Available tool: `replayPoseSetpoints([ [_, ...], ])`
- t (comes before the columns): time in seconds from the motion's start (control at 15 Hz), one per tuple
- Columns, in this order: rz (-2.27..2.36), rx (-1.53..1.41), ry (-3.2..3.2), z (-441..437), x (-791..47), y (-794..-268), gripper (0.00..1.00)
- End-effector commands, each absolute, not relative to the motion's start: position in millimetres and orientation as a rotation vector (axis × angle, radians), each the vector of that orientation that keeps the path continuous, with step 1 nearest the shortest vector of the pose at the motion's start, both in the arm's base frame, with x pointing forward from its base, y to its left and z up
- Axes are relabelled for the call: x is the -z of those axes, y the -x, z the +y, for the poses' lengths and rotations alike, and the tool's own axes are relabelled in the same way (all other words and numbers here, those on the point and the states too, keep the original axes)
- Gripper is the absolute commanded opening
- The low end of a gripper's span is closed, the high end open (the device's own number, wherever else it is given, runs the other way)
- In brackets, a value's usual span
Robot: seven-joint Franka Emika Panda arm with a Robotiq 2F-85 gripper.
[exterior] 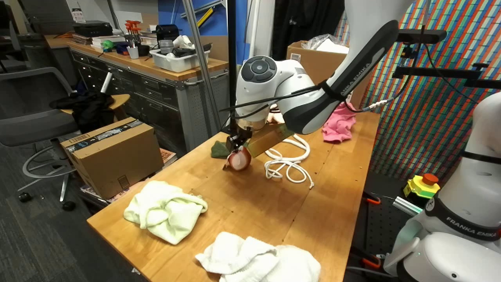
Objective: Separate all the objects on the heap
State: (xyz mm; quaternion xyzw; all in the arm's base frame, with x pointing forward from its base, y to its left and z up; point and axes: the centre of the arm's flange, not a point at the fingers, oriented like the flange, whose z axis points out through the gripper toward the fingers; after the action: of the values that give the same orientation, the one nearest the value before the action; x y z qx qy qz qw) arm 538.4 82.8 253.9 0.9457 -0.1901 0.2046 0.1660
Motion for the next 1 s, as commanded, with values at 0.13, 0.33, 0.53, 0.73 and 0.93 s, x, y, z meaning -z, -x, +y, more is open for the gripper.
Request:
replayPoseSetpoints([
  [0.13,-0.553,-0.454,-2.709,58.9,-270.4,-515.1,1.00],
  [0.33,-0.518,-0.419,-2.762,65.0,-265.0,-516.1,1.00],
  [0.53,-0.450,-0.406,-2.825,78.7,-253.9,-519.1,1.00],
  [0.73,-0.429,-0.416,-2.883,91.4,-243.4,-526.0,1.00],
  [0.93,-0.460,-0.410,-2.951,96.7,-234.1,-530.5,1.00],
])
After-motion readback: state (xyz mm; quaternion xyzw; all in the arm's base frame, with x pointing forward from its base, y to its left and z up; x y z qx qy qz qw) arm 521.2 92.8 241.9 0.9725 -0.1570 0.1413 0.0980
